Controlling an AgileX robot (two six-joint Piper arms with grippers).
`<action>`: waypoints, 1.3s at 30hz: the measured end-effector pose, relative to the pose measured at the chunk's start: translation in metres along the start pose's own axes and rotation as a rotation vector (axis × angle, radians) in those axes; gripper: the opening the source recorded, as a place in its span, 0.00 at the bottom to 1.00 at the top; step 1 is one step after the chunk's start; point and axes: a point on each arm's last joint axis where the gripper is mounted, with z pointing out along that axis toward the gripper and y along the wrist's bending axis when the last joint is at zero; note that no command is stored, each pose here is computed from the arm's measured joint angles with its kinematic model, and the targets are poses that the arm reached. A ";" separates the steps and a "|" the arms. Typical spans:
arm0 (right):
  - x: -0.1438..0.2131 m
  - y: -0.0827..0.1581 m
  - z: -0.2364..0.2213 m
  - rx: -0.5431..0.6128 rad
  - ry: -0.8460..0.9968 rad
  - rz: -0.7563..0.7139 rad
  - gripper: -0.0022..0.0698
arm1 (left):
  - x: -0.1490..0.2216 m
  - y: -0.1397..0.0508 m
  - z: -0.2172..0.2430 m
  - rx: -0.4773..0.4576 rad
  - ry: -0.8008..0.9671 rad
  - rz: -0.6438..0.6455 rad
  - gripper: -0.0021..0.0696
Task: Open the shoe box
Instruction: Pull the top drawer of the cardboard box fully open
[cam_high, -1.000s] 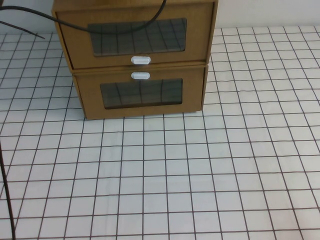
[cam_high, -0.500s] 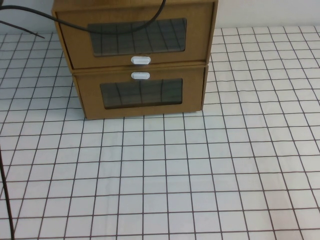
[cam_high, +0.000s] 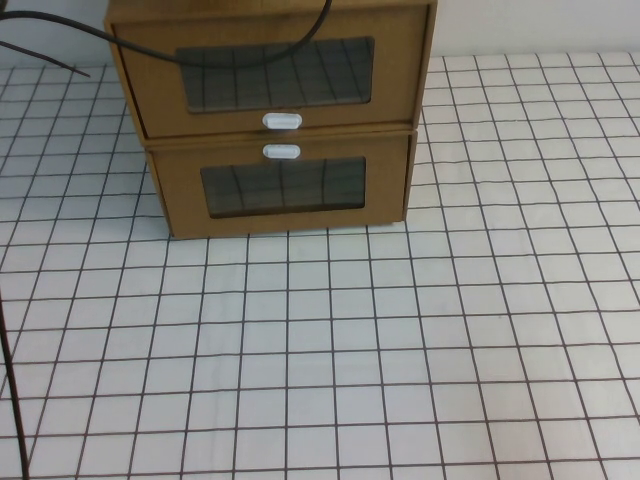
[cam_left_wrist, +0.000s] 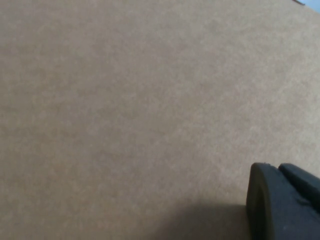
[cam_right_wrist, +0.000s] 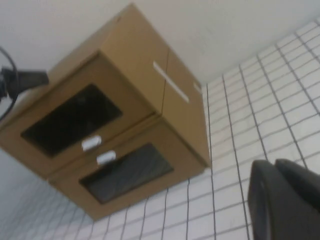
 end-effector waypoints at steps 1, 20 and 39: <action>-0.004 0.007 0.004 0.000 0.060 -0.027 0.01 | 0.000 0.000 0.000 0.000 0.000 -0.002 0.03; -0.046 0.071 0.152 -0.043 0.787 -0.508 0.01 | 0.001 0.000 0.000 0.002 0.010 -0.026 0.03; 0.085 0.190 0.250 -0.175 0.674 -1.512 0.04 | 0.001 -0.001 0.000 0.006 0.016 -0.027 0.03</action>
